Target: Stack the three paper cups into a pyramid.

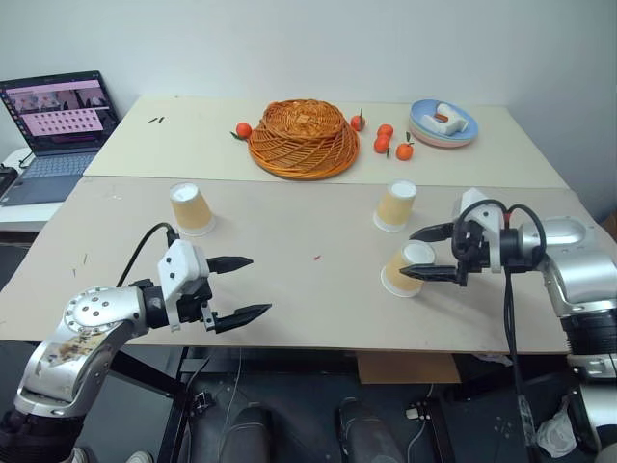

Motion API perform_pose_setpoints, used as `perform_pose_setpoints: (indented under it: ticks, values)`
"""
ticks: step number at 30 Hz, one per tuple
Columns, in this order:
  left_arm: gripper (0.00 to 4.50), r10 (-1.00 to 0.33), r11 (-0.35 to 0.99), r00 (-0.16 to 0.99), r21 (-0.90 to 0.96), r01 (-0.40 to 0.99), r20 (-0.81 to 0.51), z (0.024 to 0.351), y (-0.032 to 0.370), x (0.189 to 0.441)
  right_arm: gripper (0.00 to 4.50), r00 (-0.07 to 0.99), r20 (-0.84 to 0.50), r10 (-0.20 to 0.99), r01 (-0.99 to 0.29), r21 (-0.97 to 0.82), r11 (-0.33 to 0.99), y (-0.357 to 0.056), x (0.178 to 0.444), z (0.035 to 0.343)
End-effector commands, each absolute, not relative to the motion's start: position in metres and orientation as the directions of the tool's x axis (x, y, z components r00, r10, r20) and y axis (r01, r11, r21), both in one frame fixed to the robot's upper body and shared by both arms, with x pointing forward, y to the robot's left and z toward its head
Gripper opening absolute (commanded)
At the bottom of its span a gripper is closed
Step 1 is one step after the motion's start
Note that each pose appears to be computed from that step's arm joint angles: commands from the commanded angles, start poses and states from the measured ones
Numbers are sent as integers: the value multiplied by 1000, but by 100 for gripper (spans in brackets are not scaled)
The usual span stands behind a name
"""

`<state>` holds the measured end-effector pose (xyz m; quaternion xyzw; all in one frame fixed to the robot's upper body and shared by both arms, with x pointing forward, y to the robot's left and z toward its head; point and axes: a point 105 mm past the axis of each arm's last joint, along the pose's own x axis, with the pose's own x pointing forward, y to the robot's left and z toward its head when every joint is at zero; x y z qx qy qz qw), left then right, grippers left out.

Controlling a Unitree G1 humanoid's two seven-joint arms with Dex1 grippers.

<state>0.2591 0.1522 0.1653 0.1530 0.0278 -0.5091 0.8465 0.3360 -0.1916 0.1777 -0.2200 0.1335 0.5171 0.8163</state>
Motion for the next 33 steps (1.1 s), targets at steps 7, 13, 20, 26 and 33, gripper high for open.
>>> perform_pose_setpoints:
  ticks: [7,13,20,26,33]
  values:
    - [450,-850,434,489,265,861,-196,174,151,258,253,435,-420,796,-900,-242,364,-187,339,187]
    - [450,-846,440,496,268,857,-196,175,151,261,251,404,-350,845,-908,-262,325,-165,341,209]
    - [450,-854,427,481,261,866,-199,174,146,264,251,211,-275,938,-931,-350,106,-71,340,251]
    - [450,-860,419,471,258,871,-196,174,142,264,251,95,-328,940,-936,-350,-27,3,350,237]
    - [450,-853,431,485,266,862,-192,177,142,260,251,108,-406,908,-938,-344,-42,28,377,213]
